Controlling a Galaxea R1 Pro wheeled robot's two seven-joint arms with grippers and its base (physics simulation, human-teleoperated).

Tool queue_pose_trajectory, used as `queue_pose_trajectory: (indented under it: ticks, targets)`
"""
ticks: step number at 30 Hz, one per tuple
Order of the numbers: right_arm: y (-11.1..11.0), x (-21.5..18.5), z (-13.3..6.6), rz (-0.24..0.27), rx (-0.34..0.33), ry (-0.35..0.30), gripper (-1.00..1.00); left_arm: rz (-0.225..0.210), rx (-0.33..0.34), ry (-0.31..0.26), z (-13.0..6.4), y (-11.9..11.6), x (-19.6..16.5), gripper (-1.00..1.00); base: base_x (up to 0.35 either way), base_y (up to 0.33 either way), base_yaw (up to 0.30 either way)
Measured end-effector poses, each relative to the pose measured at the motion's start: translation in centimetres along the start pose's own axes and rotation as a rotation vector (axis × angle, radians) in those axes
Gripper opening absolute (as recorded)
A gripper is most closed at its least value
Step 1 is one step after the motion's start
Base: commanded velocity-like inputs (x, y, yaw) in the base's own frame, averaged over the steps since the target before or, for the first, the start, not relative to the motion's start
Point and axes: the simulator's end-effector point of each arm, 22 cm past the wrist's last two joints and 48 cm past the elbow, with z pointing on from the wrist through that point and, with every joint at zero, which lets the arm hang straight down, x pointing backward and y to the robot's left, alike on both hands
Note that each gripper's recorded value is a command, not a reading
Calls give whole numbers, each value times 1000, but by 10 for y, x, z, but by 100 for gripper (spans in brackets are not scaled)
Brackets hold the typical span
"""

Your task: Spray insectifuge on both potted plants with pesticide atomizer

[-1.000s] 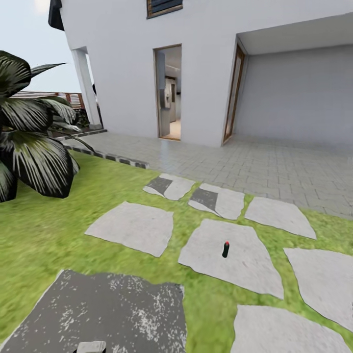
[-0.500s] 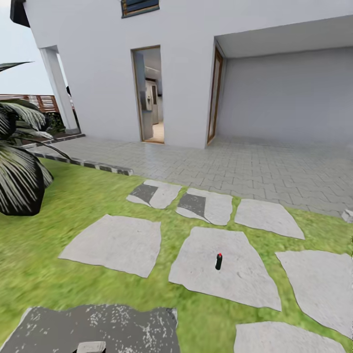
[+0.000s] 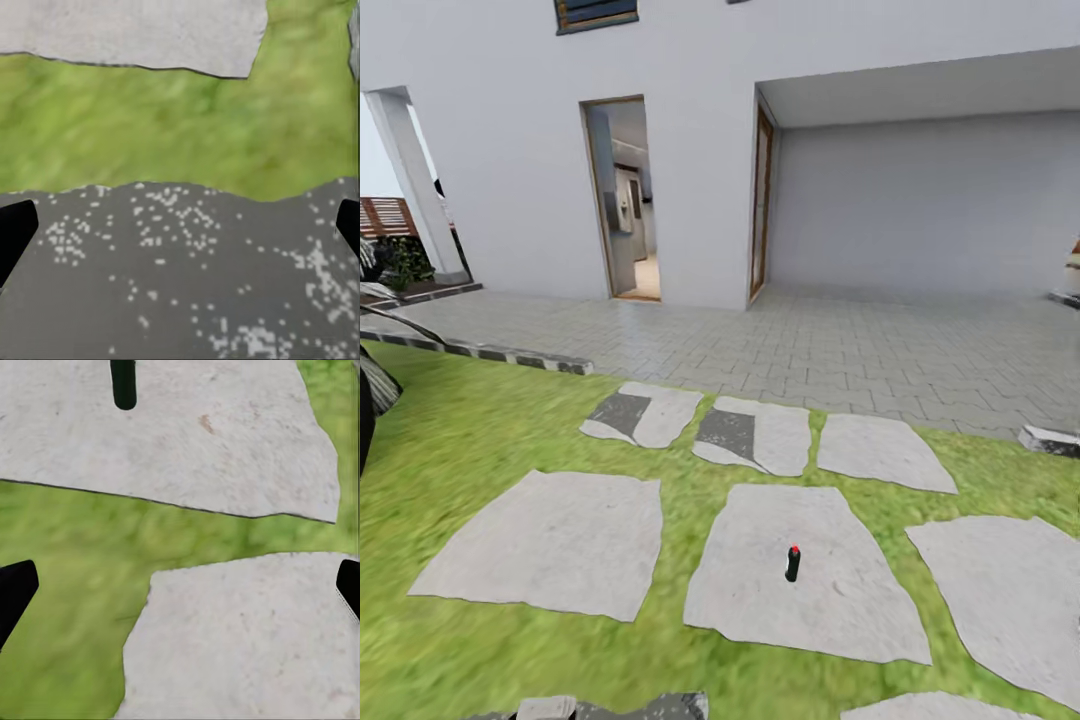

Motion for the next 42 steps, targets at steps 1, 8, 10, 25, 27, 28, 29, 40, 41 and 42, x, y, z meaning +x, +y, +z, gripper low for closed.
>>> queue_pose_trajectory:
  ticks: [1, 8, 10, 25, 27, 28, 29, 40, 41, 42]
  targets:
    - [0, 0, 0, 0, 0, -1, 100, 0, 0, -1, 0, 0, 0, 100, 338, 75, -222]
    - [0, -3, 0, 1, 1, -7, 100, 0, -1, -7, 0, 1, -3, 100, 330, 31, -222]
    - [0, -4, 0, 1, 1, -9, 100, 0, -1, -8, 0, 1, -4, 100, 260, 3, -222]
    - [-1, -7, 0, 1, 2, -15, 100, -7, -12, -37, 2, 8, -19, 100, 155, 0, -106]
    - [-1, -7, 0, 1, 2, -15, 100, -7, -18, -49, 4, 12, -27, 100, 15, 0, -3]
    - [-1, -7, 0, 1, 2, -15, 100, -7, -20, -53, 4, 13, -30, 100, 8, 0, -2]
    - [-1, -7, 0, 1, 2, -15, 100, -7, -24, -65, 6, 16, -38, 100, 5, 0, -1]
    - [-1, -7, 0, 2, 3, -15, 100, -35, -36, -110, 34, 22, -148, 100, 1, 0, 0]
    - [-1, -7, 0, 1, 3, -15, 100, -42, -39, -107, 34, 24, -147, 100, 0, 0, 0]
    - [-1, -7, 0, 1, 2, -15, 100, -42, -39, -107, 34, 25, -145, 100, 0, 0, -5]
